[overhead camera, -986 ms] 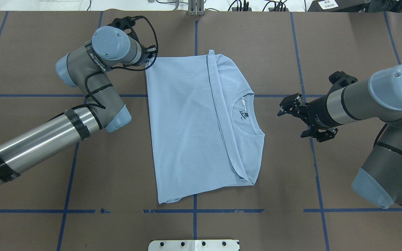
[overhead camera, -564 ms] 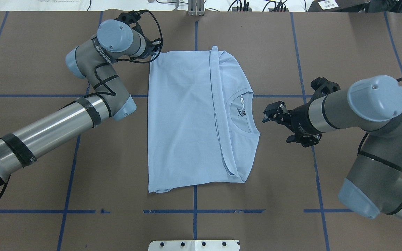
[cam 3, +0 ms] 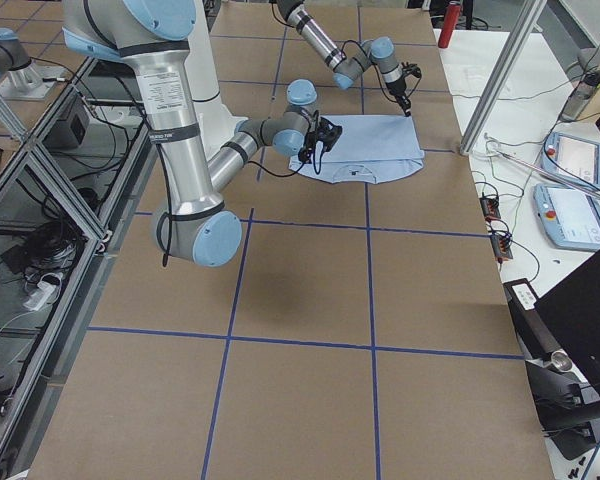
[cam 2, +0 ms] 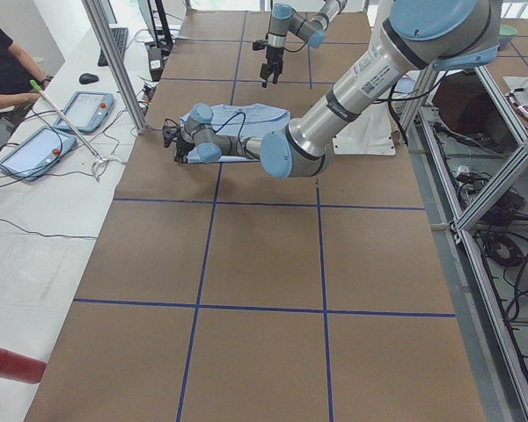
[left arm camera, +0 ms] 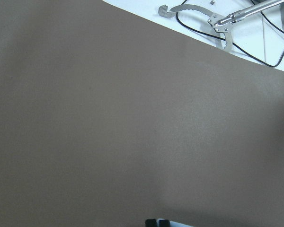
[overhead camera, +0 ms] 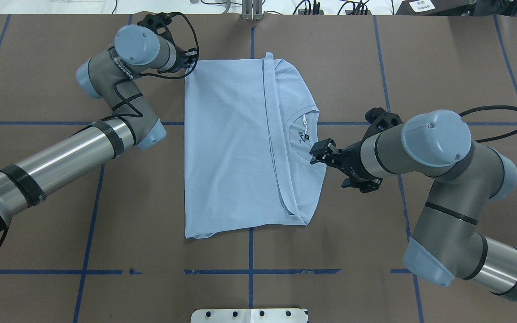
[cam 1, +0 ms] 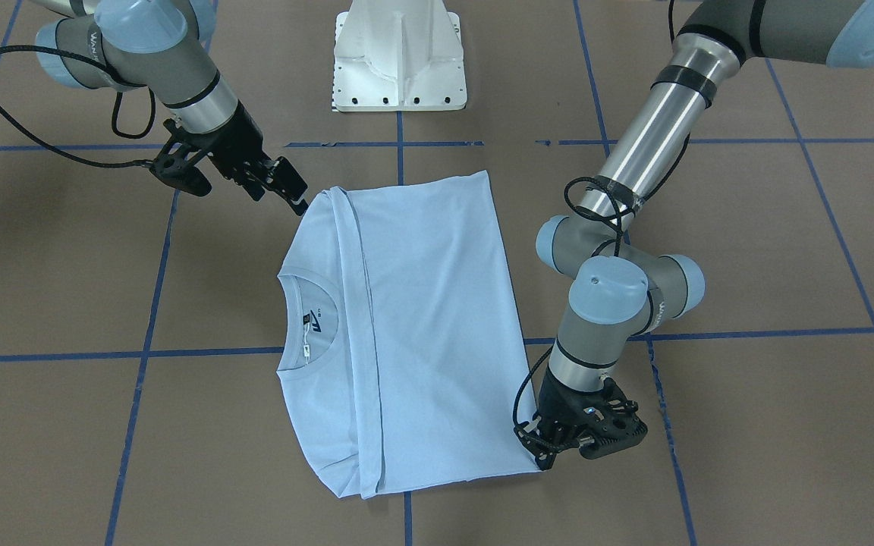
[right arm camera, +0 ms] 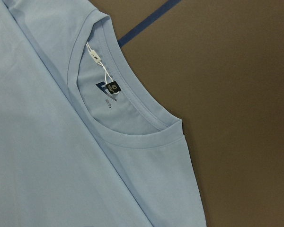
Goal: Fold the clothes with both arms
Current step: 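Move the right gripper over the shirt's middle toward the folded edge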
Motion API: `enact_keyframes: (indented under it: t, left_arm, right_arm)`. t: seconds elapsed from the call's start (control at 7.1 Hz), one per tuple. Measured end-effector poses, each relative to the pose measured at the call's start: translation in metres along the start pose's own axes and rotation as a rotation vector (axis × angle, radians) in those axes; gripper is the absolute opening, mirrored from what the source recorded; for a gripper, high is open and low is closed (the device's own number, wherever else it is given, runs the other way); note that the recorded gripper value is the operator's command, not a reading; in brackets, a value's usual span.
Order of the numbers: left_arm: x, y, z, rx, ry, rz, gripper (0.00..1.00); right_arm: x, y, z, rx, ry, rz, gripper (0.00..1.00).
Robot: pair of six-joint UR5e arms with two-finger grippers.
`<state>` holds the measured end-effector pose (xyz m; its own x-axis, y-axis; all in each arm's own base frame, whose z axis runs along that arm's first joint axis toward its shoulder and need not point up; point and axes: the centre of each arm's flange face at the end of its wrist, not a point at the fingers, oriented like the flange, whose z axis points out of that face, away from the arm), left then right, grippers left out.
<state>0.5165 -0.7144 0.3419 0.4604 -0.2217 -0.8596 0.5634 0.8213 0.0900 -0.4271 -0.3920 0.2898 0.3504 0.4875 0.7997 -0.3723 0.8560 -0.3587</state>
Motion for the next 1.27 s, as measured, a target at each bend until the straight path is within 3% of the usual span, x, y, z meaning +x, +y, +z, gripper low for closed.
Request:
enact_keyframes:
  t: [0.42, 0.7, 0.85, 1.13, 1.27]
  left_arm:
    - [0.034, -0.003, -0.022, -0.029, 0.073, 0.007, 0.43]
    - [0.024, 0.006, -0.050, -0.055, 0.136, -0.006, 0.43]
    - [0.009, 0.012, -0.057, -0.068, 0.148, -0.007, 0.44]
    - [-0.011, 0.018, -0.058, -0.087, 0.143, -0.007, 0.45]
    - [-0.016, 0.019, -0.057, -0.090, 0.139, -0.008, 0.46]
  right_arm:
    - [-0.017, 0.019, 0.028, 0.021, 0.004, -0.174, 0.80]
    - [-0.023, 0.041, 0.045, 0.026, 0.026, -0.348, 0.74]
    - [-0.034, 0.057, 0.052, 0.038, 0.068, -0.485, 0.72]
    - [-0.064, 0.092, 0.060, 0.077, 0.203, -0.760, 0.73]
    - [-0.071, 0.101, 0.067, 0.081, 0.257, -0.845, 0.73]
